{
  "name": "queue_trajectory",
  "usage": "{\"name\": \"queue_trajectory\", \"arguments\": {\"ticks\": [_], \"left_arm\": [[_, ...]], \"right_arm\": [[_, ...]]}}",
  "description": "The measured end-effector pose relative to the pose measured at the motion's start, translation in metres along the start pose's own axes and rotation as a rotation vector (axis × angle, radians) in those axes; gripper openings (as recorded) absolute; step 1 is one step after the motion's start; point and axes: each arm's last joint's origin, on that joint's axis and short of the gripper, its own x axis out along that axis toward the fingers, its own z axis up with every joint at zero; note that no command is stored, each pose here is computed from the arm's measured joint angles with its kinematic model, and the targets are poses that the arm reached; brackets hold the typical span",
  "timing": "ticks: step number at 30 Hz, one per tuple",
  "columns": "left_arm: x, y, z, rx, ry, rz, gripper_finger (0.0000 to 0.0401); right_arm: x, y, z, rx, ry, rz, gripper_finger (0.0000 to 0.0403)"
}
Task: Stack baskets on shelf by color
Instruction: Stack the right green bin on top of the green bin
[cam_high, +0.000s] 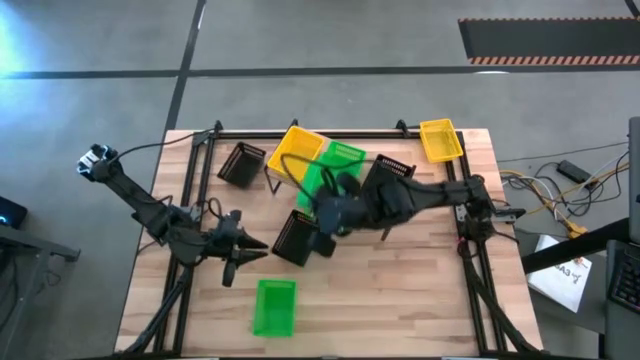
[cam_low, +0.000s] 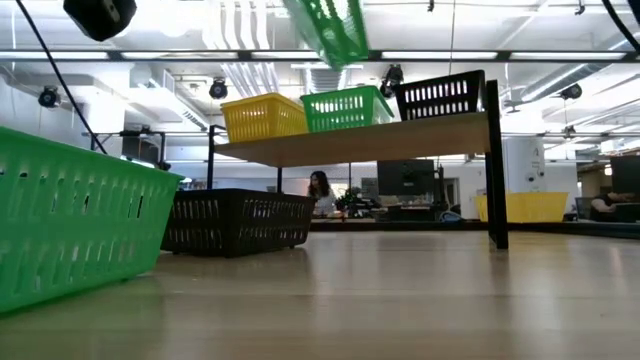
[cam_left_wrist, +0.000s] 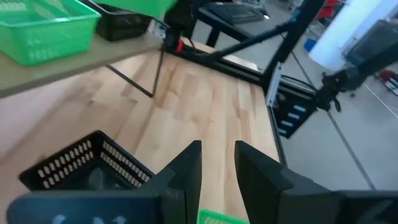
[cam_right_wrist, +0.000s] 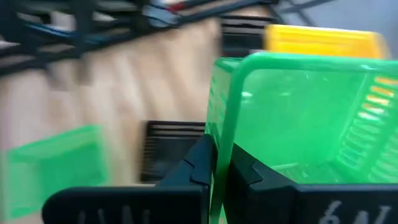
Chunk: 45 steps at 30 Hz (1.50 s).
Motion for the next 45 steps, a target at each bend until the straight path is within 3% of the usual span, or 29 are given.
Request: {"name": "queue_trajectory", "arguments": {"ticks": [6, 15, 23, 39, 45], "left_arm": [[0.004, -0.001, -0.003, 0.010, 0.005, 0.019, 0.0079], [0.012, -0.006, -0.005, 0.002, -0.004, 0.013, 0.0079], [0.013, -0.006, -0.005, 0.002, -0.005, 0.014, 0.0079], [0.013, -0.007, -0.004, -0.011, -0.021, 0.006, 0.0079], [0.013, -0.007, -0.004, -0.012, -0.022, 0.006, 0.0079]], "right_arm": [[0.021, -0.053, 0.007, -0.053, 0.125, -0.153, 0.0008], [0.051, -0.103, 0.008, -0.028, 0.314, -0.113, 0.0008], [0.053, -0.109, 0.004, -0.046, 0.382, -0.072, 0.0008], [0.080, -0.109, -0.017, -0.082, 0.501, -0.097, 0.0010], [0.079, -0.109, -0.017, -0.085, 0.497, -0.095, 0.0058]]}}
